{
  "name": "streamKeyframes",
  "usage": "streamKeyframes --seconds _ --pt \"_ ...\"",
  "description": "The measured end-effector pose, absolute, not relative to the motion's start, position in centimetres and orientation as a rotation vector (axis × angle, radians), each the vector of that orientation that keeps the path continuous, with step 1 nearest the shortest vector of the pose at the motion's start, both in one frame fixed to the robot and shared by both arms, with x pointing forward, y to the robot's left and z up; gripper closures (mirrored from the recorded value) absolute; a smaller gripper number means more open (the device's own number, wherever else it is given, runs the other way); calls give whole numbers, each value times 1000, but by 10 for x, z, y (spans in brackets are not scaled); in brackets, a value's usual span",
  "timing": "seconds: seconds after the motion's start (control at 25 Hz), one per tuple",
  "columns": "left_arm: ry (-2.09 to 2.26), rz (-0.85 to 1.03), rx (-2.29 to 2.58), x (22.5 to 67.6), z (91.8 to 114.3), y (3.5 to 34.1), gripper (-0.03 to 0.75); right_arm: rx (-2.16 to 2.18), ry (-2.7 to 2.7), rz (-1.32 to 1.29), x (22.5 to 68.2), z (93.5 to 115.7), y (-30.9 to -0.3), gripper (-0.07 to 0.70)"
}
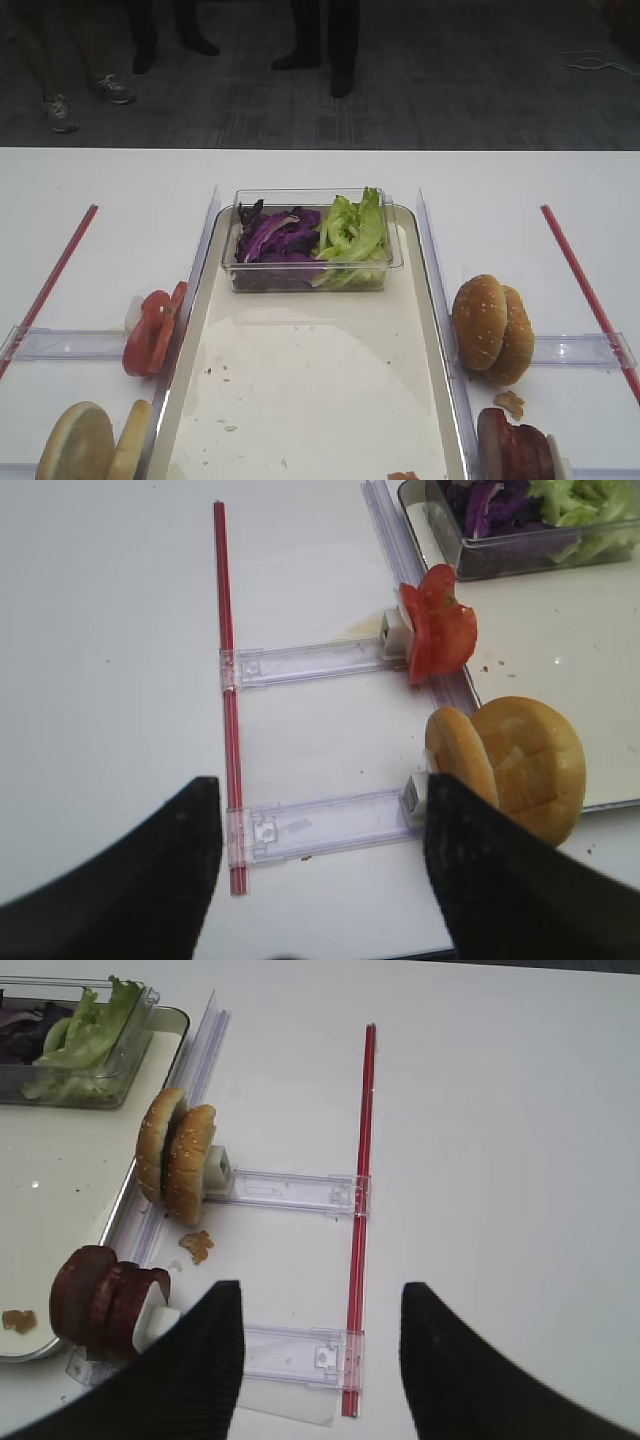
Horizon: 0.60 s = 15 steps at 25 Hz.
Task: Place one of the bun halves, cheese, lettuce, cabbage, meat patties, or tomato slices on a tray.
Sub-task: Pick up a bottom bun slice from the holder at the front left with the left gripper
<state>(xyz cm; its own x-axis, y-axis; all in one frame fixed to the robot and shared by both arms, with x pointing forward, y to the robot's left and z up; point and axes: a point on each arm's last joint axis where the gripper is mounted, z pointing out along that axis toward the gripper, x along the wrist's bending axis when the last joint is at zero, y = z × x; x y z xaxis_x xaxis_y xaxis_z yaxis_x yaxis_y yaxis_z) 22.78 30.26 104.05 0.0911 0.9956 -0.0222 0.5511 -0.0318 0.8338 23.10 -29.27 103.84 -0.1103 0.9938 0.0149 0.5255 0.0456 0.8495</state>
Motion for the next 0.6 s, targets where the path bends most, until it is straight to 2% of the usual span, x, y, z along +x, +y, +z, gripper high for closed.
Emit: streamKeyframes --seconds 0.6 --pt "1543 806 1671 228 1040 303 302 1543 1703 965 231 1038 -293 247"
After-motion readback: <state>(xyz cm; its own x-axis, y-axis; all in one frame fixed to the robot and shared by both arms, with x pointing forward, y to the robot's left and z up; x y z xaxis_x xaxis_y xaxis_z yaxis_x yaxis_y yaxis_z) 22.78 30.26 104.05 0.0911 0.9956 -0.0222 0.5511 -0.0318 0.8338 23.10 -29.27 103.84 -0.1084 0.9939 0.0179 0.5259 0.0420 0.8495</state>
